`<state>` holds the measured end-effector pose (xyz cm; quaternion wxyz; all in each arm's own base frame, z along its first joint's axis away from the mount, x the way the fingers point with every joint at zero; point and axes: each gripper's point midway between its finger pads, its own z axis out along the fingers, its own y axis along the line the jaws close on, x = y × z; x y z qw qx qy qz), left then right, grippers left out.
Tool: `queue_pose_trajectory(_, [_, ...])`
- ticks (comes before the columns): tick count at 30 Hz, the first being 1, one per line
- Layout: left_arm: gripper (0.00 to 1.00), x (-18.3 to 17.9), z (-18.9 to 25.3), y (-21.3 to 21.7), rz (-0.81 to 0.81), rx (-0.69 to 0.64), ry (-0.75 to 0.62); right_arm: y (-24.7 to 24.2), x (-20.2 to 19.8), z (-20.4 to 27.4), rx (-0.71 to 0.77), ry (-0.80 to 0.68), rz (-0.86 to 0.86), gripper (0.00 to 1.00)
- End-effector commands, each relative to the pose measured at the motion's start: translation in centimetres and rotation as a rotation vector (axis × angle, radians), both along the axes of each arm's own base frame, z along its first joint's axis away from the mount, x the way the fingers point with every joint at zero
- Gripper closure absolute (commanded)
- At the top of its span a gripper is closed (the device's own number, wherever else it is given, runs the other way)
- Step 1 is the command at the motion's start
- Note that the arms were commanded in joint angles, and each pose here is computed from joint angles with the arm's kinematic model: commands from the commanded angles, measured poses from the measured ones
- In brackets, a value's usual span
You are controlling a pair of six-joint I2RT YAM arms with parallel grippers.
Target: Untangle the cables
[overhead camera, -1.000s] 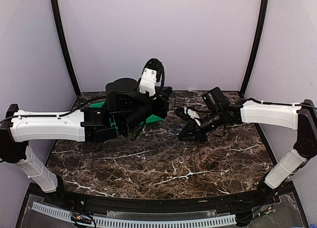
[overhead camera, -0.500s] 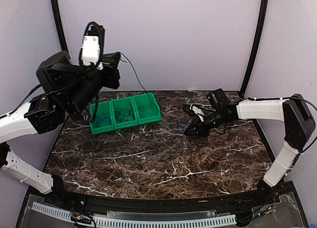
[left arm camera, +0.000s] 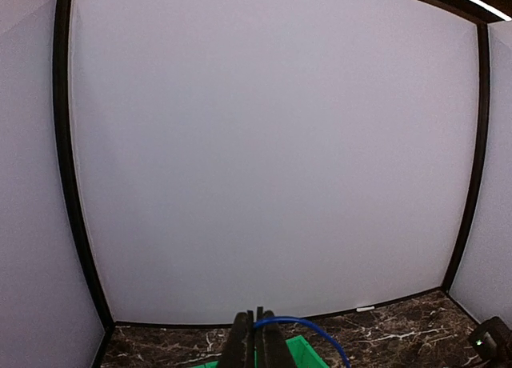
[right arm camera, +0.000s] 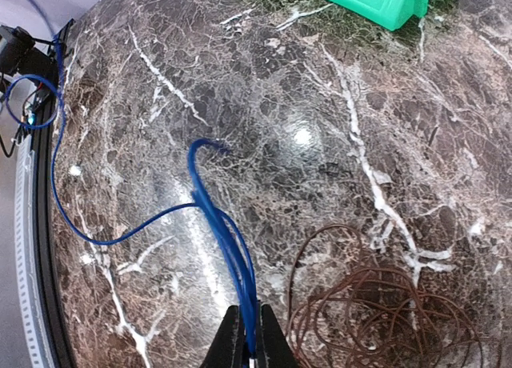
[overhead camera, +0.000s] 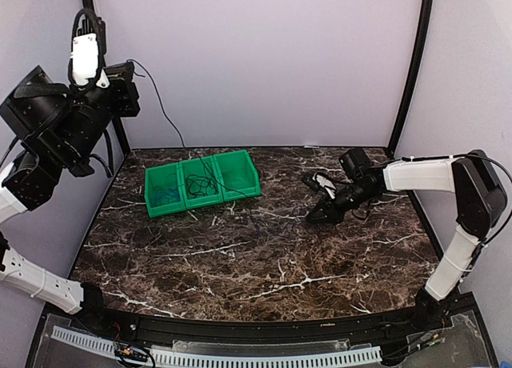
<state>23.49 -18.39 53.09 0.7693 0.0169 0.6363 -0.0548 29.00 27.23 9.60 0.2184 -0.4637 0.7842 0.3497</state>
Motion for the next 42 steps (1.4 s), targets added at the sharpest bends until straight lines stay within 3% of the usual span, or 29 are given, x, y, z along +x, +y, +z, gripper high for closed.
queue_pose_trajectory(1, [1.0, -1.8, 6.3, 7.0, 0.164, -0.045, -0.056, -1.2, 1.2, 0.0, -0.014, -0.003, -0.058, 0.98])
queue_pose_trajectory(9, [1.0, -3.9, 13.4, 13.3, 0.296, -0.089, -0.098, -2.4, 3.0, -1.8, -0.103, -0.004, -0.141, 1.0])
queue_pose_trajectory(17, [1.0, -4.2, 13.3, 14.4, 0.329, -0.09, -0.087, -2.6, 3.3, -2.1, -0.113, -0.003, -0.15, 0.97])
queue_pose_trajectory(21, [1.0, -3.5, 11.6, 12.8, 0.31, -0.055, -0.061, -1.5, 2.2, -0.1, -0.026, 0.005, -0.081, 0.95])
queue_pose_trajectory(29, [1.0, -1.1, 4.4, 7.0, 0.227, 0.014, 0.059, 0.3, 1.0, 7.1, 0.124, -0.063, 0.015, 0.94])
queue_pose_trajectory(30, [1.0, -0.8, 3.0, 6.0, 0.206, 0.087, 0.088, 0.5, 0.7, 7.8, 0.136, -0.07, 0.033, 0.94])
queue_pose_trajectory(31, [1.0, -0.5, 2.1, 4.4, 0.139, 0.046, 0.096, 0.8, 0.5, 8.6, 0.144, -0.086, 0.051, 0.94])
queue_pose_trajectory(32, [1.0, -0.2, 0.5, 3.4, 0.109, 0.112, 0.131, 1.0, 0.3, 9.2, 0.145, -0.1, 0.069, 0.94])
queue_pose_trajectory(38, [1.0, 1.4, -7.9, -6.4, -0.239, 0.18, 0.321, 2.4, -0.3, 11.5, 0.132, -0.178, 0.107, 0.95])
queue_pose_trajectory(42, [1.0, 0.6, -13.9, -12.7, -0.479, 0.218, 0.427, 3.0, -1.0, 11.1, 0.118, -0.179, 0.131, 0.95])
